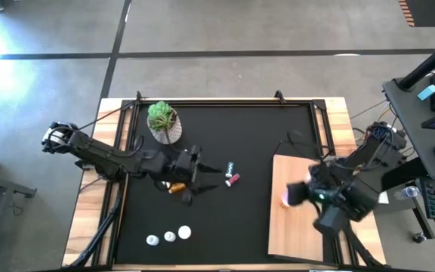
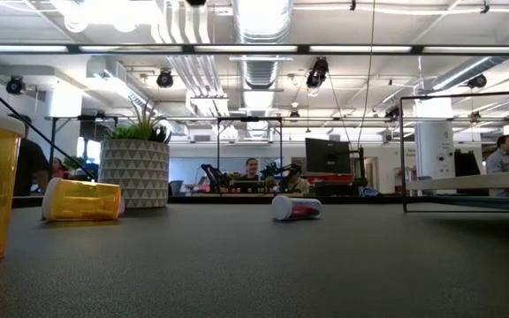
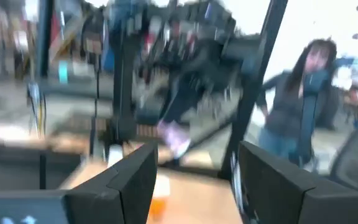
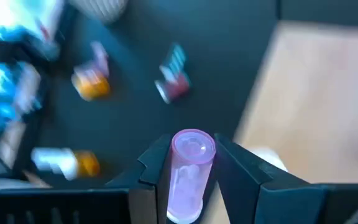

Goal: Pick and place medicine bottles onto shelf by color
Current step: Put the bottom right pink table bottle on the shelf

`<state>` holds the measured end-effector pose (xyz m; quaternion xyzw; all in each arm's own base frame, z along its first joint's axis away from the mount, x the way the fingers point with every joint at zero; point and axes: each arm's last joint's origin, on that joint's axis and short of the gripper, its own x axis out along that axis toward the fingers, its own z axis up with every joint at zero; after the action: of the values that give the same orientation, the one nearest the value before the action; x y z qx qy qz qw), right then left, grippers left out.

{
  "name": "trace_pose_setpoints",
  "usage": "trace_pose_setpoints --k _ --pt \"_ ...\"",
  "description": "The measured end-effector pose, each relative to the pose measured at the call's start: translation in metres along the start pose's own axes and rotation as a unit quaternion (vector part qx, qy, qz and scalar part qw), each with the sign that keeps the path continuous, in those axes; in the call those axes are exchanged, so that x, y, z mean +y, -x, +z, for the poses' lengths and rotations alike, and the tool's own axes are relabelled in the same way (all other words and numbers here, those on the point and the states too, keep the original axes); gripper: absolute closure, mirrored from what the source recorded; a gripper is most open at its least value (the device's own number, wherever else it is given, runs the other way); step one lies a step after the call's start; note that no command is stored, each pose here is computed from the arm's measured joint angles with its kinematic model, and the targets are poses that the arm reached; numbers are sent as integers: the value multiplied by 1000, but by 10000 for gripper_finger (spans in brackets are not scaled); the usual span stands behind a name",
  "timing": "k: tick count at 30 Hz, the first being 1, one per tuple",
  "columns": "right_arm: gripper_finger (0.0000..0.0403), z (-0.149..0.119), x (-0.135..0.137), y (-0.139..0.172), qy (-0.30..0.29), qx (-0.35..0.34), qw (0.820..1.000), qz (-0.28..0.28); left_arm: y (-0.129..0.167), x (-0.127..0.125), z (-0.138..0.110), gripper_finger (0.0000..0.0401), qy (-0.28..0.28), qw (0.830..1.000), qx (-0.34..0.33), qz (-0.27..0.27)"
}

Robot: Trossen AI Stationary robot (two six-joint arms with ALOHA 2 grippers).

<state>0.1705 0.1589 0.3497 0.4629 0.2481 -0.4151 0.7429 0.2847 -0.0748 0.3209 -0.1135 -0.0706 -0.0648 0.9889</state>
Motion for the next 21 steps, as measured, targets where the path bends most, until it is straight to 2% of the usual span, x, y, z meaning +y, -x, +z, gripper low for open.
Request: trace_pose_setpoints --k 3,6,12,18,21 --pt "303 14 11 -12 -4 -67 997 28 0 -2 11 194 -45 997 -57 -3" --pt "303 27 26 -22 -16 -127 990 66 1 -2 19 194 -97 991 -88 19" --pt "303 57 68 -42 -15 -209 969 130 0 1 25 194 -204 969 -91 110" --pt "303 92 115 -48 14 -274 940 204 0 2 27 194 -266 951 -82 133" --pt "303 103 129 -47 21 -300 924 236 1 4 27 194 -290 940 -76 166"
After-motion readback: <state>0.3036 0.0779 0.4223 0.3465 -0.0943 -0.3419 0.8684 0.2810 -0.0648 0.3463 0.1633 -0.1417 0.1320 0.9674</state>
